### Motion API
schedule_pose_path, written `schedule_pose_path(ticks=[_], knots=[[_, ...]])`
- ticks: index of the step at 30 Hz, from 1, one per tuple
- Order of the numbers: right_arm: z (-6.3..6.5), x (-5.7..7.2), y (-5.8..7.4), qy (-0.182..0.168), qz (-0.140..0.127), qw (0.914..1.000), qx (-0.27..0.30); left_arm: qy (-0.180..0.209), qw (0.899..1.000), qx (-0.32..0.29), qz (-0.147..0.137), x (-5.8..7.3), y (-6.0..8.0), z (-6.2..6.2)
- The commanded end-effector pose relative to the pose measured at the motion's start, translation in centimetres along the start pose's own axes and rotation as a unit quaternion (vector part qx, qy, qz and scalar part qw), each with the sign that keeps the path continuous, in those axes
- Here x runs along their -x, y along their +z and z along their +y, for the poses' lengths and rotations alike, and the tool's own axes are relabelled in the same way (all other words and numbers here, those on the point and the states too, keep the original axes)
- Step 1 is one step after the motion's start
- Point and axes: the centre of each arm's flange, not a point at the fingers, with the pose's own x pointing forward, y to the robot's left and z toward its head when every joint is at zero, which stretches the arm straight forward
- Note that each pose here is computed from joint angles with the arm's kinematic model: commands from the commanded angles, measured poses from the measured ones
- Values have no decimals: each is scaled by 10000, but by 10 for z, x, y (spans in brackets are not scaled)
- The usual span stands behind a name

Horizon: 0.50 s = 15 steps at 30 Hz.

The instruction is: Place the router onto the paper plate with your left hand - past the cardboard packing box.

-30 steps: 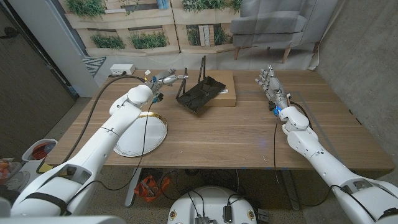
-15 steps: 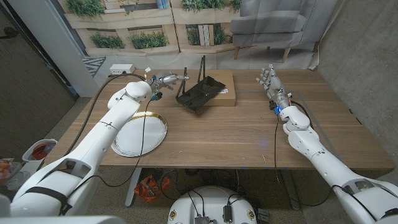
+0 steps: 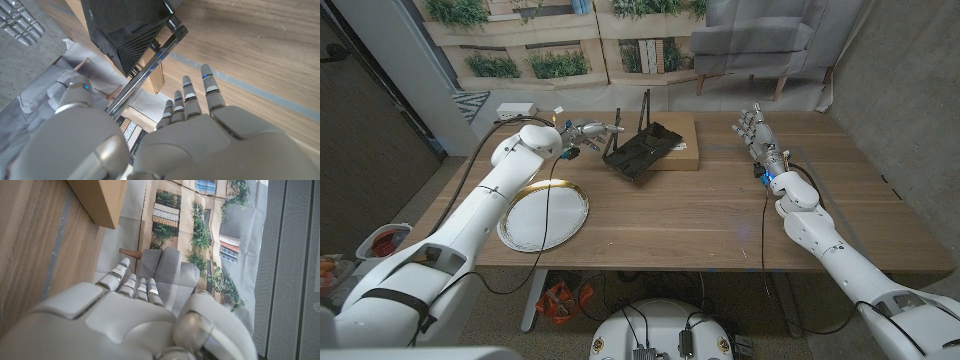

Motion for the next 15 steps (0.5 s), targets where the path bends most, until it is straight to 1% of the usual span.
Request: schedule_pose_path(ticks=[1, 6, 15], knots=[[-2, 5, -6, -21, 30, 10000, -35, -406, 9991, -44, 146, -9, 1, 0], [-2, 5, -6, -24, 23, 10000, -52, -536, 9983, -97, 214, -12, 2, -1], [-4, 4, -7, -18, 13, 10000, -82, -649, 9972, -225, 295, -16, 4, -2]])
